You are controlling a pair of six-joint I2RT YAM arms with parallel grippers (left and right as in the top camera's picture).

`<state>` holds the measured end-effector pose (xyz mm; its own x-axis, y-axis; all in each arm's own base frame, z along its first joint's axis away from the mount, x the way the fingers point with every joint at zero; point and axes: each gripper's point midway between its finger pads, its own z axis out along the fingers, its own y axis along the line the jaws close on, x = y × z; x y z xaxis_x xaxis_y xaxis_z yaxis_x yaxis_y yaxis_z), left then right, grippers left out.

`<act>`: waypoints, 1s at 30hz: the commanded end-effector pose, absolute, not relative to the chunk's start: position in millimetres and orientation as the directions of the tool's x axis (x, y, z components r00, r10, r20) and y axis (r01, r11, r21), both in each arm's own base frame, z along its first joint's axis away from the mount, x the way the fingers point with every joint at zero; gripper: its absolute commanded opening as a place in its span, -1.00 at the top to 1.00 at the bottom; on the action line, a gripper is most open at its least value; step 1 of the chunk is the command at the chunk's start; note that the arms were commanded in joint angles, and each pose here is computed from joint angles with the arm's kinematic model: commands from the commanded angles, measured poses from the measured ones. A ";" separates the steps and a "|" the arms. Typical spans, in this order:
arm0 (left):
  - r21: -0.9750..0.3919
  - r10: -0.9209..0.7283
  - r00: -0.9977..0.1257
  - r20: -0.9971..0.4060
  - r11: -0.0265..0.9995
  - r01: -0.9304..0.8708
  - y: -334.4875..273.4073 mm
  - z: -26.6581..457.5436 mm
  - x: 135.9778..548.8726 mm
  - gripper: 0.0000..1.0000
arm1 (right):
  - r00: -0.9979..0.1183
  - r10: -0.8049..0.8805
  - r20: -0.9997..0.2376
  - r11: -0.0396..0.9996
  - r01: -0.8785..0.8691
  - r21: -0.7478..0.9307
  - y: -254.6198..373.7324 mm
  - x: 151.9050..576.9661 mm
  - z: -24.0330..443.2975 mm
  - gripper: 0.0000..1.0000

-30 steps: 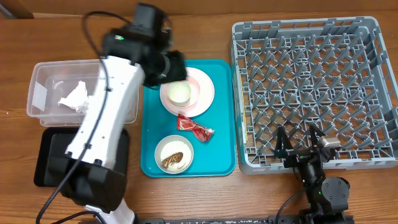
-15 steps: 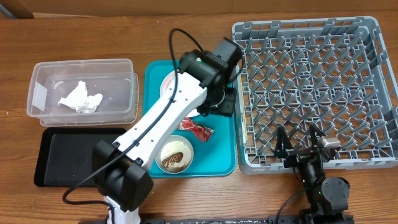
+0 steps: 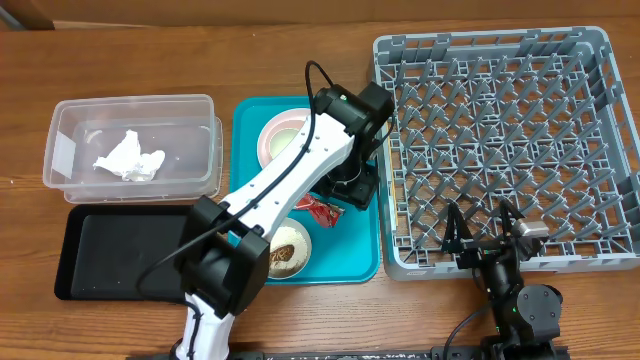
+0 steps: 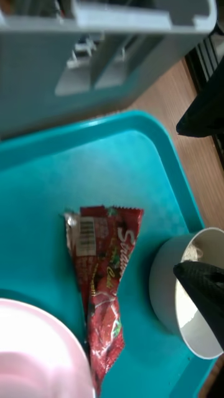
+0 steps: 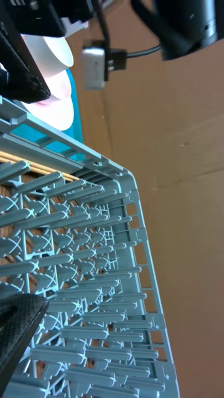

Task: Sort waste into correct bins and load items into the dishwasher
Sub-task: 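Reach the left gripper to the red wrapper and grasp it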

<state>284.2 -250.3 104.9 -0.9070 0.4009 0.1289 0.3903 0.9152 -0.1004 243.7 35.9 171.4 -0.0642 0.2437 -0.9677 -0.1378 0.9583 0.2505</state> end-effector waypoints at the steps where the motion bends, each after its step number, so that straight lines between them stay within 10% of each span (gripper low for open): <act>1: -0.054 0.368 -0.911 0.186 0.930 0.364 -242.9 88.5 282.1 -0.31 | -0.058 0.245 -0.968 0.960 -0.126 0.251 33.4 244.3 169.6 -1.00; 16: 0.114 -0.193 -0.969 0.153 0.978 -0.176 -233.4 79.4 288.5 -0.11 | -0.058 0.245 -0.968 0.960 -0.125 0.251 33.3 244.3 169.6 -1.00; 30: 0.178 -0.263 -0.963 0.059 0.952 -0.249 -220.1 60.2 299.6 0.13 | -0.058 0.245 -0.968 0.960 -0.125 0.251 33.3 244.3 169.6 -1.00</act>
<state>299.4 -235.2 69.9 -0.9690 -0.2295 0.0913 -0.2200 0.9700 0.1036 243.7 35.9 171.3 -0.0645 0.2433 -0.9678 -0.1378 0.9584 0.2501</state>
